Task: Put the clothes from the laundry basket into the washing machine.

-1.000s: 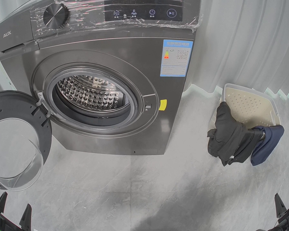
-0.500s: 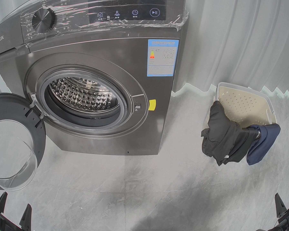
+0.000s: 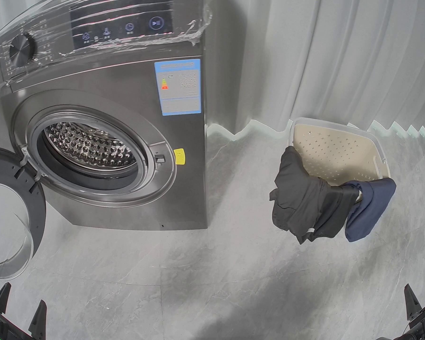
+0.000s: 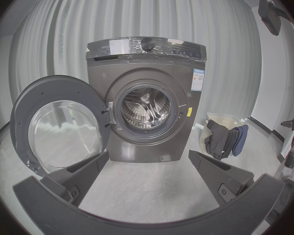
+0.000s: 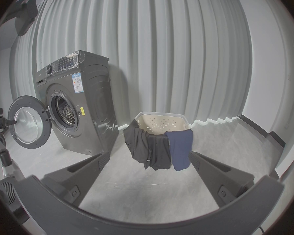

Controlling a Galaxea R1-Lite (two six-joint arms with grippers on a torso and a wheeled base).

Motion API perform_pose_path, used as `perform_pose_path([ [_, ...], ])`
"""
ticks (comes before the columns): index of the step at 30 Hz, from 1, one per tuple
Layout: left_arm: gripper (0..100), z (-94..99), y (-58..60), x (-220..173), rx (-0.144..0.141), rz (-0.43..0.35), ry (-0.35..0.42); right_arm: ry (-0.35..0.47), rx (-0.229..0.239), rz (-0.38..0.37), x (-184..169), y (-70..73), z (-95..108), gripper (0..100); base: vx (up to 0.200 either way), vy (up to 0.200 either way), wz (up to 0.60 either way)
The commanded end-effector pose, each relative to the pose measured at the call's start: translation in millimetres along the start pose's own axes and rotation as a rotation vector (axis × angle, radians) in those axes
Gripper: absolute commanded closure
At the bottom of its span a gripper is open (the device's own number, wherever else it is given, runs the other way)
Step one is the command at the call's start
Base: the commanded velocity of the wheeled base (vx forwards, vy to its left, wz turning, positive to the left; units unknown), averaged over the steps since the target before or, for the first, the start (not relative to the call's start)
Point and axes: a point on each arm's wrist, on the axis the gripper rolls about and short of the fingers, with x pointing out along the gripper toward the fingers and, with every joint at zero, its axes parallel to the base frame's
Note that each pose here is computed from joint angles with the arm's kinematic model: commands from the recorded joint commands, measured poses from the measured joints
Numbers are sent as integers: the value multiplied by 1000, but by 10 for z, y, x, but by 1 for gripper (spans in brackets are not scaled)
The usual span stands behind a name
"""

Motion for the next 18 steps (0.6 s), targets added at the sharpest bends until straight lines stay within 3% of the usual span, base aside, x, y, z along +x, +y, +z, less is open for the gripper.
perform_pose_path([
  [1,0,-45,1,-2,0,1,-1,1,1,1,1,0,-48,0,0,-200,0],
  [15,0,-43,1,-1,0,1,-1,3,2,-1,1,0,-50,0,0,-200,0],
  [18,0,-43,1,-2,0,0,-3,1,1,-9,1,-1,-48,0,0,-133,600],
])
